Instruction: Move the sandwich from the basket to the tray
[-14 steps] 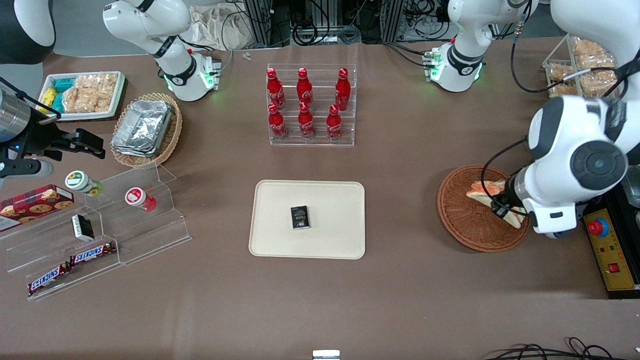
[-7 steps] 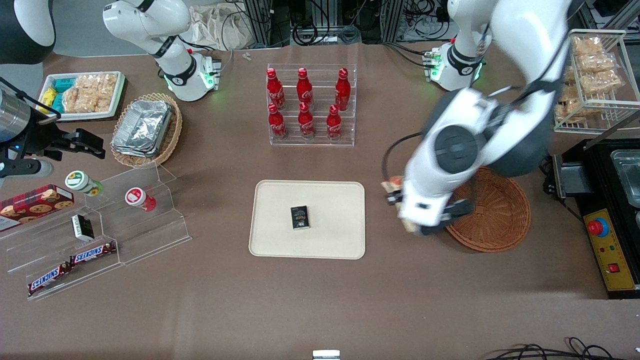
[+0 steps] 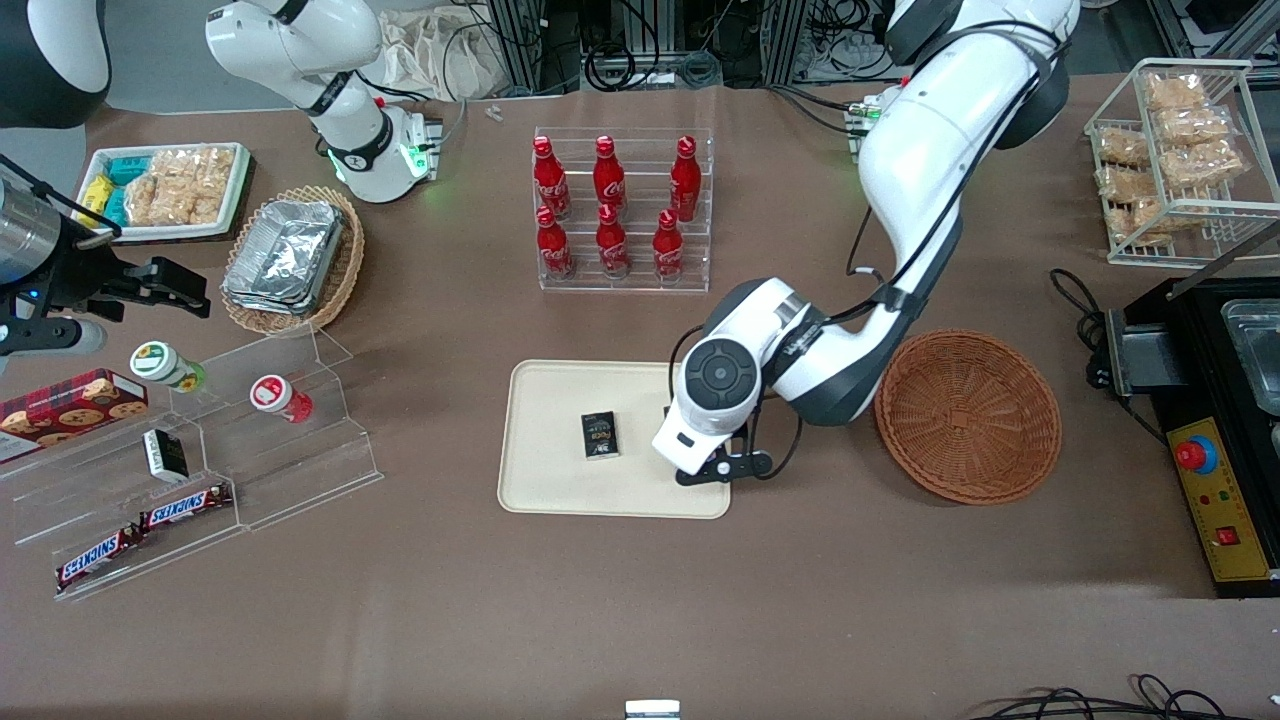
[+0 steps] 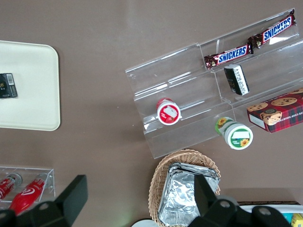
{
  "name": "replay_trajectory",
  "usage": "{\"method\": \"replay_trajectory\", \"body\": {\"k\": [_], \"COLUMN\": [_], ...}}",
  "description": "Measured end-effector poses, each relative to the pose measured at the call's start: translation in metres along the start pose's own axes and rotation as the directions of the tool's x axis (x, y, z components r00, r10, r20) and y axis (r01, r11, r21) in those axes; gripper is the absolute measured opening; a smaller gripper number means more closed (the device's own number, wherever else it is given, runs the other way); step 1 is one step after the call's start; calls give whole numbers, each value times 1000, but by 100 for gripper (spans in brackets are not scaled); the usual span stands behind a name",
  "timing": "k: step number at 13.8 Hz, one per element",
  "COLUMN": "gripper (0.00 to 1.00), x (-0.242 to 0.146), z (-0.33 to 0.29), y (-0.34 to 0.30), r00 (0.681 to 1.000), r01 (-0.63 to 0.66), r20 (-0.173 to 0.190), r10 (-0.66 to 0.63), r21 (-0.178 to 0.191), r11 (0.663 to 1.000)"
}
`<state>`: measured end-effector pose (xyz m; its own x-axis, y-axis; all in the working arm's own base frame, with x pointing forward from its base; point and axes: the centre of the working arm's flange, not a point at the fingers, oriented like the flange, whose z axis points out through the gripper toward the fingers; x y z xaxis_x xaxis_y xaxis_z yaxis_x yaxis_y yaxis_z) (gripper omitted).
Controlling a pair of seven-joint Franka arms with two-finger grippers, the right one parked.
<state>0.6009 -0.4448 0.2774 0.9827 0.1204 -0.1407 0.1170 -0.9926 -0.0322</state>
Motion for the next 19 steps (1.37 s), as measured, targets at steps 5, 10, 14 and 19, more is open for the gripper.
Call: {"method": "replay_trajectory", "body": {"k": [5,10,14,19], "gripper": [20,44,83,100], "x": [-4,-4,7,11], "z": [52,51,5,-162], "y": [13,16,11,-88], "r00": [999,998,996,992], "r01": [-44,-59,-34,126], "r20": [0,-26,-77,22], "r10": [44,61,35,-126], "r21": [34,51,17,-2], "r11": [998,997,999,992]}}
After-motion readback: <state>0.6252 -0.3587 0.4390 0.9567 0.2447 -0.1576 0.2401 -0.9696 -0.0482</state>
